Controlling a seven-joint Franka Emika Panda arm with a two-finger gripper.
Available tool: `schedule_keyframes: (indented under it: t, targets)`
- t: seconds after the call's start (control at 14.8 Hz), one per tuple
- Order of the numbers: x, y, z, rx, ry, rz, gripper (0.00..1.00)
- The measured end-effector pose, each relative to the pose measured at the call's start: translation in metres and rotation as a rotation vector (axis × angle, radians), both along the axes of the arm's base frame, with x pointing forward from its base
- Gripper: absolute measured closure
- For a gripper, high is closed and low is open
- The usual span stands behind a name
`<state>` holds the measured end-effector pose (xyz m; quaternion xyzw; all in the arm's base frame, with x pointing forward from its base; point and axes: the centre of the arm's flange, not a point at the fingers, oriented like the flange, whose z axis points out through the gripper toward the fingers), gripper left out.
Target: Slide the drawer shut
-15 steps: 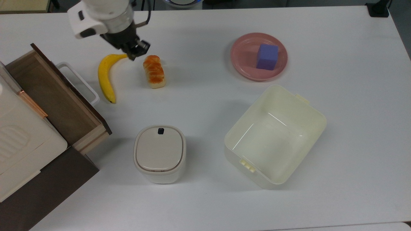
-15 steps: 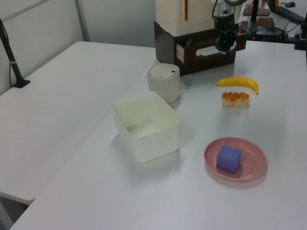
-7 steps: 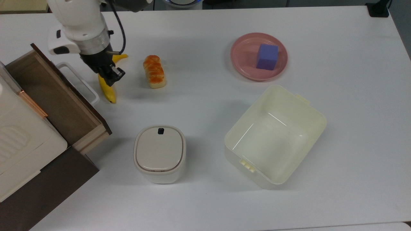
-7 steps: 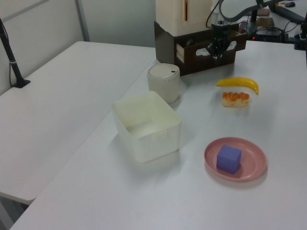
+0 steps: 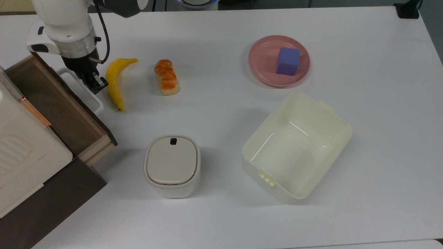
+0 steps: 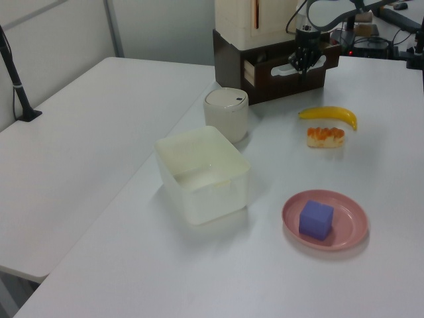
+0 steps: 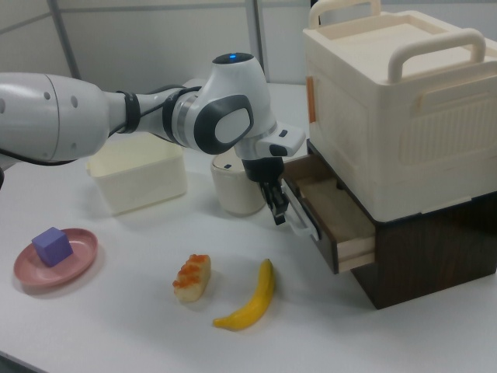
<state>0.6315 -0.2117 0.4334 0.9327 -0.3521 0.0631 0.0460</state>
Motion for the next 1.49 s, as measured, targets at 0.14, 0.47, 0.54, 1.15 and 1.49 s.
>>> schedule_keyframes:
  t: [0.14,0.47,0.54,1.15,1.49]
  targets:
    - [0.003,-0.006,0.000,-0.034,-0.026,-0.006,0.99]
    - [0.016,-0.043,-0.007,-0.094,-0.110,-0.031,0.99]
    - [0.019,-0.050,-0.008,-0.105,-0.128,-0.033,0.99]
    - [0.031,-0.041,-0.011,-0.150,-0.155,0.055,0.99]
    - [0.047,0.055,0.016,-0.147,-0.094,0.296,0.99]
